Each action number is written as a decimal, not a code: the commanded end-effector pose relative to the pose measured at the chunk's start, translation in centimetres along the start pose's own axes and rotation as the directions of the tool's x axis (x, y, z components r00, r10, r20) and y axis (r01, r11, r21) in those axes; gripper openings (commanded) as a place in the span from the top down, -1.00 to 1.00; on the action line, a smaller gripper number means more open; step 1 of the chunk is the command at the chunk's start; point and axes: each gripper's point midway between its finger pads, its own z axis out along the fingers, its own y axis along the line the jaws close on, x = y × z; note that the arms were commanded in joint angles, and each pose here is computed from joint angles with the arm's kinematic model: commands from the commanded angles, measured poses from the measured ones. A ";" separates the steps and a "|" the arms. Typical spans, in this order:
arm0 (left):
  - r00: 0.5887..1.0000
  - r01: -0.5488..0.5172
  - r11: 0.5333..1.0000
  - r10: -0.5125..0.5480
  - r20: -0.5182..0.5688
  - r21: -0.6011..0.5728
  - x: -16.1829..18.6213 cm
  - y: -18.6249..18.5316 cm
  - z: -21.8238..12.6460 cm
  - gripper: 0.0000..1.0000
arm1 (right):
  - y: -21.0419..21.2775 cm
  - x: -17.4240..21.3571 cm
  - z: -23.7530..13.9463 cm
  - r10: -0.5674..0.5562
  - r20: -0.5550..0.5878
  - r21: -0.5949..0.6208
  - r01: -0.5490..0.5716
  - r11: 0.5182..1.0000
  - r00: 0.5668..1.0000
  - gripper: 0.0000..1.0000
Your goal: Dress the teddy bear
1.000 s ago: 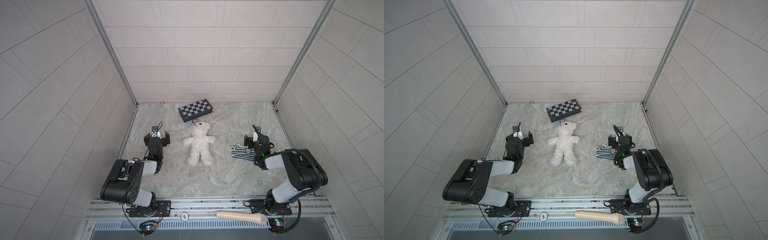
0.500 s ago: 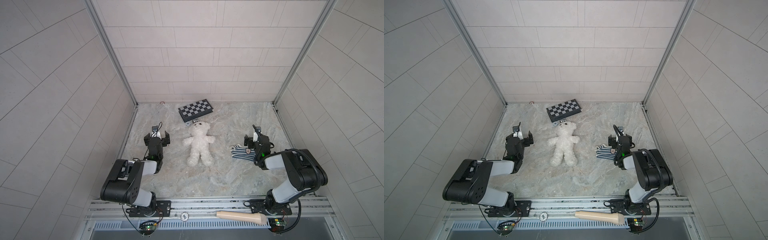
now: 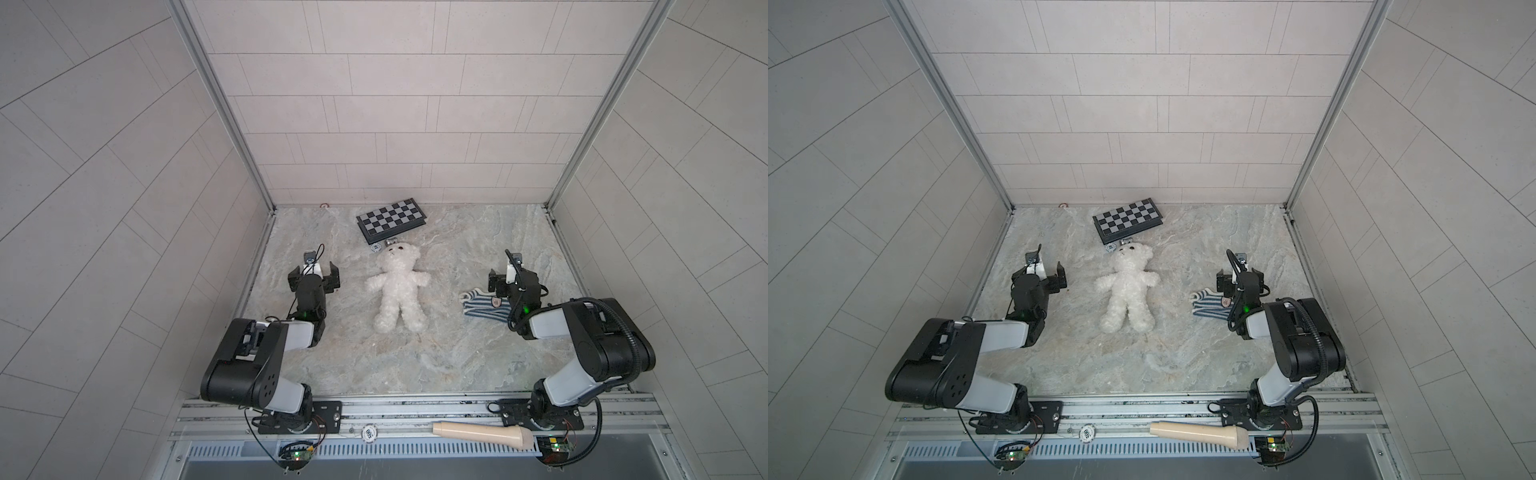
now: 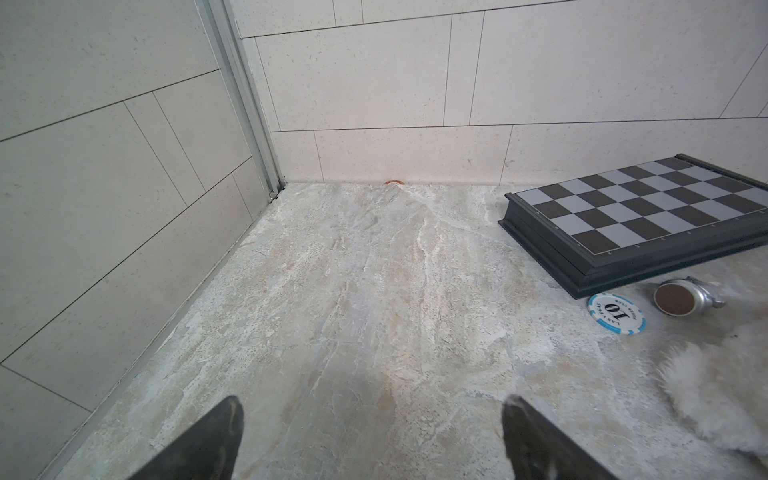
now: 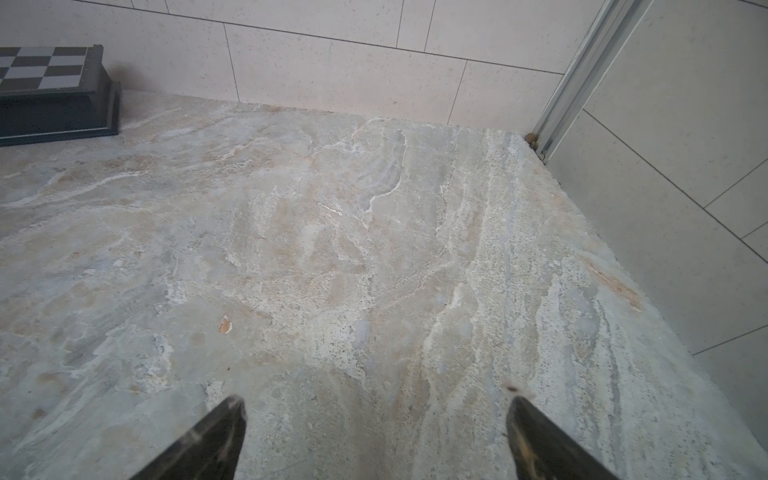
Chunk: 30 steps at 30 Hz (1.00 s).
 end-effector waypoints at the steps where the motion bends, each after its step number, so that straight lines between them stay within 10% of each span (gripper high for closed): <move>1: 1.000 0.011 1.000 -0.011 0.005 -0.004 -0.3 0.1 0.2 -0.99 | -0.1 -0.7 0.2 -0.005 0.016 0.003 0.005 1.000 1.000 -0.99; 30: 0.976 0.149 0.988 -0.140 0.168 -0.045 -7.3 1.9 -6.4 -0.99 | 0.1 -5.9 -4.3 -0.019 -0.040 -0.002 0.019 1.000 0.999 -0.99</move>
